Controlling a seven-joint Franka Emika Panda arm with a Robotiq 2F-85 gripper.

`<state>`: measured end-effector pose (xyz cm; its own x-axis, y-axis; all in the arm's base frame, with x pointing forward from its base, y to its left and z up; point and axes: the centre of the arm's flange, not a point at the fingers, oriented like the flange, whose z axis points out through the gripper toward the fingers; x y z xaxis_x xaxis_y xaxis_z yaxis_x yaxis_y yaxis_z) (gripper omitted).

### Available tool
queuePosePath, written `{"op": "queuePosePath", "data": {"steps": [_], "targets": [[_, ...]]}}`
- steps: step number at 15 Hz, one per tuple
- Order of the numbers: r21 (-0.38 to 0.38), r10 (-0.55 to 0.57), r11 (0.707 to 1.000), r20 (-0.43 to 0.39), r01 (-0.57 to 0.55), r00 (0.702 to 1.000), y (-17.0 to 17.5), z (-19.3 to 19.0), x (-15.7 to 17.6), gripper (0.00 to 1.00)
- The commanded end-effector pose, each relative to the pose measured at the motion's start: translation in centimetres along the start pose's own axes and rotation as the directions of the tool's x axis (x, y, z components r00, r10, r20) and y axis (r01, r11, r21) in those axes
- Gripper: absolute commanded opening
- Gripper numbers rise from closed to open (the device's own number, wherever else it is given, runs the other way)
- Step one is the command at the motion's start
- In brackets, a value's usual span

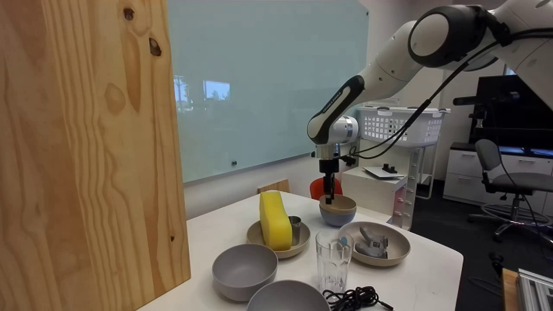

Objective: Remove the brown bowl from the grey bowl

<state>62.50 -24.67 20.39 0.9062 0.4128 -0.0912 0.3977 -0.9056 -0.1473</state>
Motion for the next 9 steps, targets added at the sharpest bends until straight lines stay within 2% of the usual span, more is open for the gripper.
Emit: {"op": "queuePosePath", "data": {"steps": [1, 6, 7, 8, 9], "targets": [[0.019, 0.025, 0.999, 0.031, -0.025, 0.999, 0.2, 1.8, -0.9, 1.00], [0.036, 0.048, 0.998, 0.049, -0.050, 0.998, 0.5, 2.3, -1.9, 1.00], [0.040, 0.052, 0.998, 0.053, -0.054, 0.997, 0.6, 2.4, -2.0, 0.98], [0.043, 0.058, 0.997, 0.056, -0.060, 0.997, 0.7, 2.6, -2.2, 0.73], [0.050, 0.062, 0.997, 0.061, -0.065, 0.996, 0.8, 2.7, -2.3, 0.73]]}}
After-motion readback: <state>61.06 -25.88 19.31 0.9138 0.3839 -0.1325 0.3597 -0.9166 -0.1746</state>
